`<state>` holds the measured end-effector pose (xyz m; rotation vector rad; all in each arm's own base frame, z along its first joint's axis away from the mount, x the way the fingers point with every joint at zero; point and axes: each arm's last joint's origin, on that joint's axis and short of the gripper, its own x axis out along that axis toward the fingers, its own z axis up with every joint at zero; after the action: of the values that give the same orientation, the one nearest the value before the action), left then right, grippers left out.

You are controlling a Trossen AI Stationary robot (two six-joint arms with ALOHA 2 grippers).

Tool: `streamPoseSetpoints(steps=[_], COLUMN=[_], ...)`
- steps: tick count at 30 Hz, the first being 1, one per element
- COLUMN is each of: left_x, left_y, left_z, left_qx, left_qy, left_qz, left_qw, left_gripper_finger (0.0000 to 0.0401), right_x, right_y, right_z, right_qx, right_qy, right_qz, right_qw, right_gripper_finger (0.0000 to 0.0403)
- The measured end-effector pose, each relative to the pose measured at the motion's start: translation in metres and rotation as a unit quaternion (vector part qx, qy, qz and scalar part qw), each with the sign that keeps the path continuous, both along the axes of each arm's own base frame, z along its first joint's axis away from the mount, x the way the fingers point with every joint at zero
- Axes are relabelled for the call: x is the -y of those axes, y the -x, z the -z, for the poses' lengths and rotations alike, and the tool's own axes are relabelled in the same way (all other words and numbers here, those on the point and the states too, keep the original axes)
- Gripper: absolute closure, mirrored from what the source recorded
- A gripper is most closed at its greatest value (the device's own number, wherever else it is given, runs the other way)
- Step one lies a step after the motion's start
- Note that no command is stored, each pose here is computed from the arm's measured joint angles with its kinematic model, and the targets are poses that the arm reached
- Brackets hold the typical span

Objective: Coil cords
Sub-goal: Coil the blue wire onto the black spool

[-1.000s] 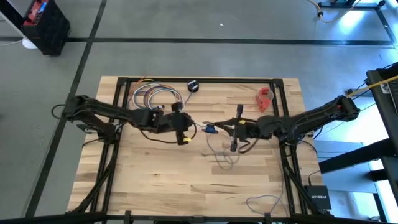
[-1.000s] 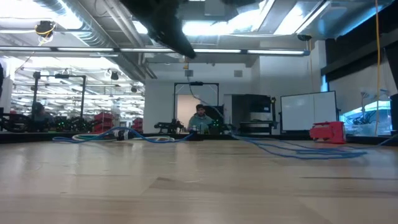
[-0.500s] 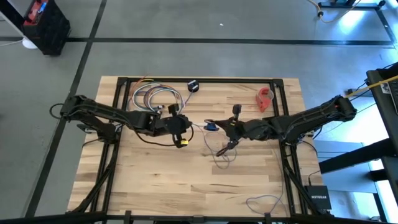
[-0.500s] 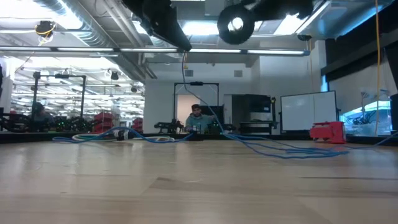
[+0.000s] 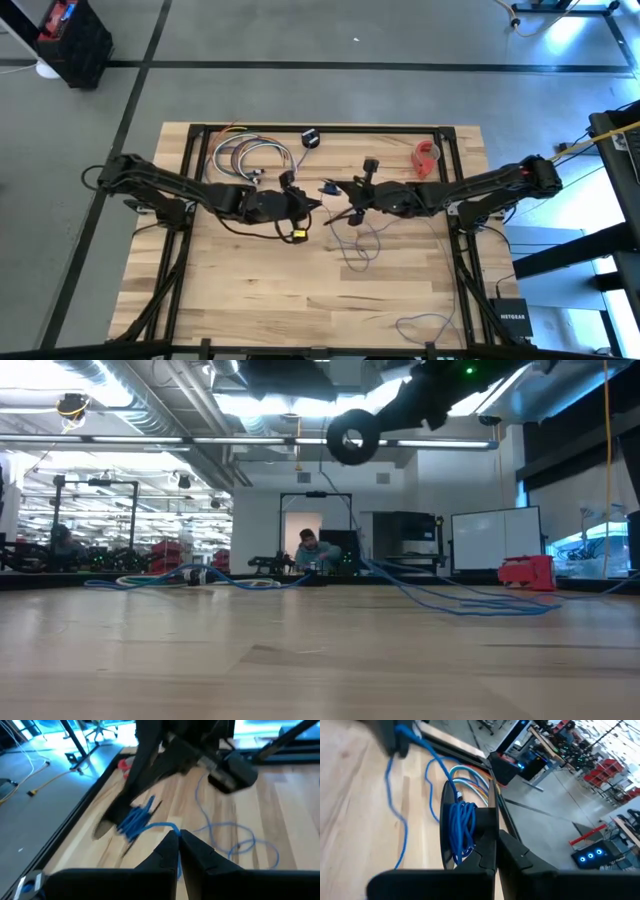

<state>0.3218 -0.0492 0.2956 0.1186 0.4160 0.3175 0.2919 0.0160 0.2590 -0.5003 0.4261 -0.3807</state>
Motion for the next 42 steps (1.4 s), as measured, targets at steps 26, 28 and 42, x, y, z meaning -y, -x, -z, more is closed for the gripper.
streamPoseSetpoints(steps=[26, 28, 42], left_x=[-0.008, -0.009, -0.011], left_y=[-0.046, -0.046, -0.047], left_z=[0.027, 0.027, 0.027], left_qx=[0.07, 0.069, 0.063], left_qy=[-0.048, -0.048, -0.06], left_qz=[-0.002, -0.003, 0.002], left_qw=[0.996, 0.996, 0.996], left_gripper_finger=[0.0392, 0.0391, 0.0399], right_x=[-0.001, -0.001, -0.001], right_y=[0.007, 0.011, 0.044], right_z=[-0.042, -0.051, -0.093], right_qx=[0.187, 0.212, 0.284], right_qy=[-0.084, -0.087, -0.098], right_qz=[-0.031, -0.038, -0.121], right_qw=[0.978, 0.973, 0.946], right_gripper_finger=[0.0398, 0.0398, 0.0398])
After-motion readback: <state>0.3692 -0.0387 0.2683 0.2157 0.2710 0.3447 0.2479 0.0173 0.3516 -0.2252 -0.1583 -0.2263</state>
